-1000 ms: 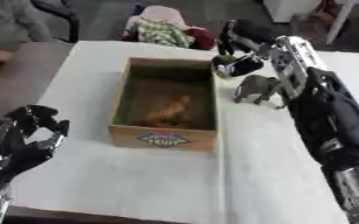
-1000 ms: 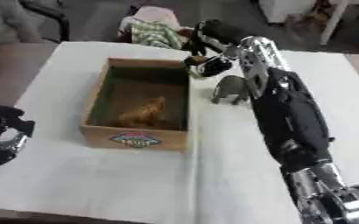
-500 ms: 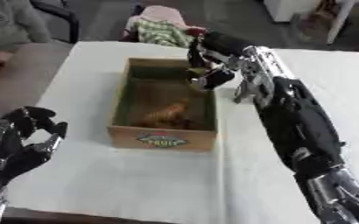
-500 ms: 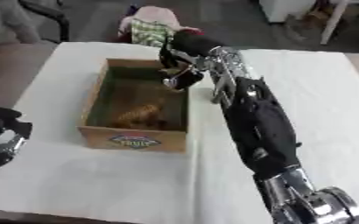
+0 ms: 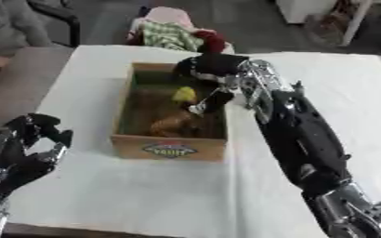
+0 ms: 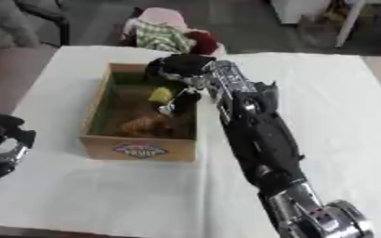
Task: Pick up objects on the table and place them in the box.
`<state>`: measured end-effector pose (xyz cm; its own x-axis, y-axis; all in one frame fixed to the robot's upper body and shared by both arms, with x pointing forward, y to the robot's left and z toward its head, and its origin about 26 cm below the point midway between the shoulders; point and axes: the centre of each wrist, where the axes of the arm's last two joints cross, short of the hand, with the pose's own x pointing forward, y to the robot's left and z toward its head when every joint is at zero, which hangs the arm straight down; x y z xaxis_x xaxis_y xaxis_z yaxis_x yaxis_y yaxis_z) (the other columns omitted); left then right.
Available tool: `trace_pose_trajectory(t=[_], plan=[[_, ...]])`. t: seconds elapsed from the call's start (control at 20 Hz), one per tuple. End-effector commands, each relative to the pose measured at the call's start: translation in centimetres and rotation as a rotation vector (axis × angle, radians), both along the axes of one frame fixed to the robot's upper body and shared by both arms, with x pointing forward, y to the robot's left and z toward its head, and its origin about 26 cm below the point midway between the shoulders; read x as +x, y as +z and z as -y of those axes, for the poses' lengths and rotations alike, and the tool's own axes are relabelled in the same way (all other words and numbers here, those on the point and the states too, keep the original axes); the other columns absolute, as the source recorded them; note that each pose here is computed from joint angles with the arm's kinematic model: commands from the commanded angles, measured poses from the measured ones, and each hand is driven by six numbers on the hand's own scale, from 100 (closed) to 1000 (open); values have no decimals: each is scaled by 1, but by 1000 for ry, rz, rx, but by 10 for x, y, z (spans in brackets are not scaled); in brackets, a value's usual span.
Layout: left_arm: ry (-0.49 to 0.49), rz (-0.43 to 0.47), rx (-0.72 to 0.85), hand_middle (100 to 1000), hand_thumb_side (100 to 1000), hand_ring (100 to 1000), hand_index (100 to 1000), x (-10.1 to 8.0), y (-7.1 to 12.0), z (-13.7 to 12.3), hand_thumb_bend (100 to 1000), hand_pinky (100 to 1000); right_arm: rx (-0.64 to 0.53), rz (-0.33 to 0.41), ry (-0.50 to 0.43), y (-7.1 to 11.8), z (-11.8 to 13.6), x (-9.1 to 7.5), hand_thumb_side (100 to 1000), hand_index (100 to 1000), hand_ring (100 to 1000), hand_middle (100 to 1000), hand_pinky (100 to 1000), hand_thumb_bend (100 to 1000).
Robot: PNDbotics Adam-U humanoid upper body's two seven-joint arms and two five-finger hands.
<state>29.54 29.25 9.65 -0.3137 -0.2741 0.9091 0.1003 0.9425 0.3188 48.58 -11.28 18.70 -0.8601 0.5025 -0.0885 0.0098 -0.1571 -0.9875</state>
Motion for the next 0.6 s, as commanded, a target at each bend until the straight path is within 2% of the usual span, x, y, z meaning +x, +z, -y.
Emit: trace_pose_trajectory(t=[0.05,0.3,0.6], plan=[[6,19,12,449,100,494,627,-1,6,-4,317,751,27,71,-31,36,23,5,446,899,812,836,758,237],[10,16,15,449,100,495,627,-1,5,-5,318,751,71,84,-136,55,60,9,443,897,810,833,755,236],[23,17,18,449,100,495,627,-2,5,-7,319,750,60,26,-316,47,117,14,447,899,808,836,753,231]])
